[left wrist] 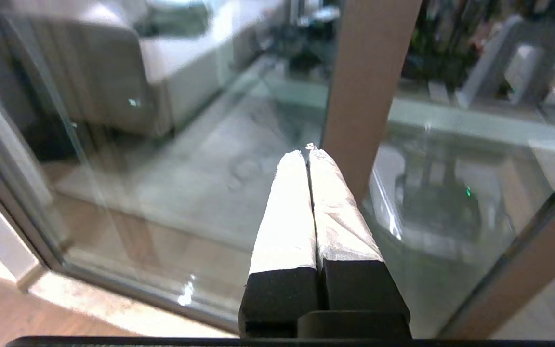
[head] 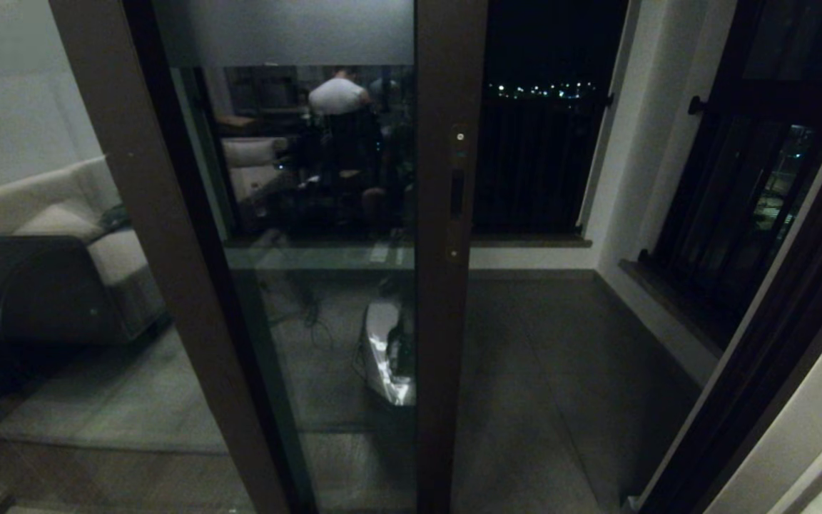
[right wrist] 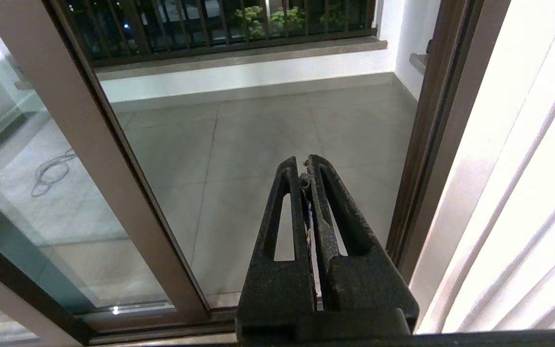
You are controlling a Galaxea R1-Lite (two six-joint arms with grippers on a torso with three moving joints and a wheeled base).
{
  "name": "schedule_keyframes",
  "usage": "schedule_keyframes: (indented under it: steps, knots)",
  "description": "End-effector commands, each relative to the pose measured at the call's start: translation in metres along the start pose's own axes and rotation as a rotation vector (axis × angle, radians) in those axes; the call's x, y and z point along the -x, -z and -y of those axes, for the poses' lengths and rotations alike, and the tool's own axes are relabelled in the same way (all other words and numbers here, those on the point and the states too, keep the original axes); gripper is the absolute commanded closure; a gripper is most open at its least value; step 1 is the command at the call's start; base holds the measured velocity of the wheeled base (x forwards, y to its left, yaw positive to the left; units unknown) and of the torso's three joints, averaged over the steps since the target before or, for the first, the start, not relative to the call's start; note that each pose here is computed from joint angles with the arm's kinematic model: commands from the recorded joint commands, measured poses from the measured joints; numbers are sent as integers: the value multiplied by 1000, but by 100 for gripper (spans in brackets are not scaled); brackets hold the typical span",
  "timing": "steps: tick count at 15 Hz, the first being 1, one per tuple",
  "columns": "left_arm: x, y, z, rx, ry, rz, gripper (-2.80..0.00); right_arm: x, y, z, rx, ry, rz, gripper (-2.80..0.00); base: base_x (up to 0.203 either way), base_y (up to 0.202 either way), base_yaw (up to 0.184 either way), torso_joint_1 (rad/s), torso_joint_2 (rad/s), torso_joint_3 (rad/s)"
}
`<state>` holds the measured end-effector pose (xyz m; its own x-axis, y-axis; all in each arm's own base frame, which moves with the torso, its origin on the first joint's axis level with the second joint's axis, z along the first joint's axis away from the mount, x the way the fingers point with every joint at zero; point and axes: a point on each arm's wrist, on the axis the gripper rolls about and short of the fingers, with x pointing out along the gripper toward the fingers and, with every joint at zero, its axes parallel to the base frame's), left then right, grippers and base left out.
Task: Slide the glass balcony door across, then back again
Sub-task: Close the slid door
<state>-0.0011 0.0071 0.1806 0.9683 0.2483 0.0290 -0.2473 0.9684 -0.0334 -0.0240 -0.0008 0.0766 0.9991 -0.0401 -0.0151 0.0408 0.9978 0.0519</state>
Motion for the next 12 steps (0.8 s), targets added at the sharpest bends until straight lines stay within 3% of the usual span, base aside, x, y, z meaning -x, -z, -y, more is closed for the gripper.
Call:
schedule_keyframes:
  steps: [1,2,4,6,10,12]
  knots:
    - [27,38,-7,-1,22,101,0,0,0,0,0,-1,-2,0,0,0,0,0,0,0]
    - [29,64,-6,-36,88,87,0,0,0,0,0,-1,-2,0,0,0,0,0,0,0]
    - [25,103,-3,-82,217,-20,0,0,0,0,0,-2,-2,0,0,0,0,0,0,0]
    - [26,106,-2,-95,286,-44,0,0,0,0,-1,0,-2,0,0,0,0,0,0,0]
    - [26,106,-2,-84,277,-47,0,0,0,0,0,-1,-2,0,0,0,0,0,0,0]
    - [26,105,-2,-28,258,-40,0,0,0,0,0,0,-2,0,0,0,0,0,0,0]
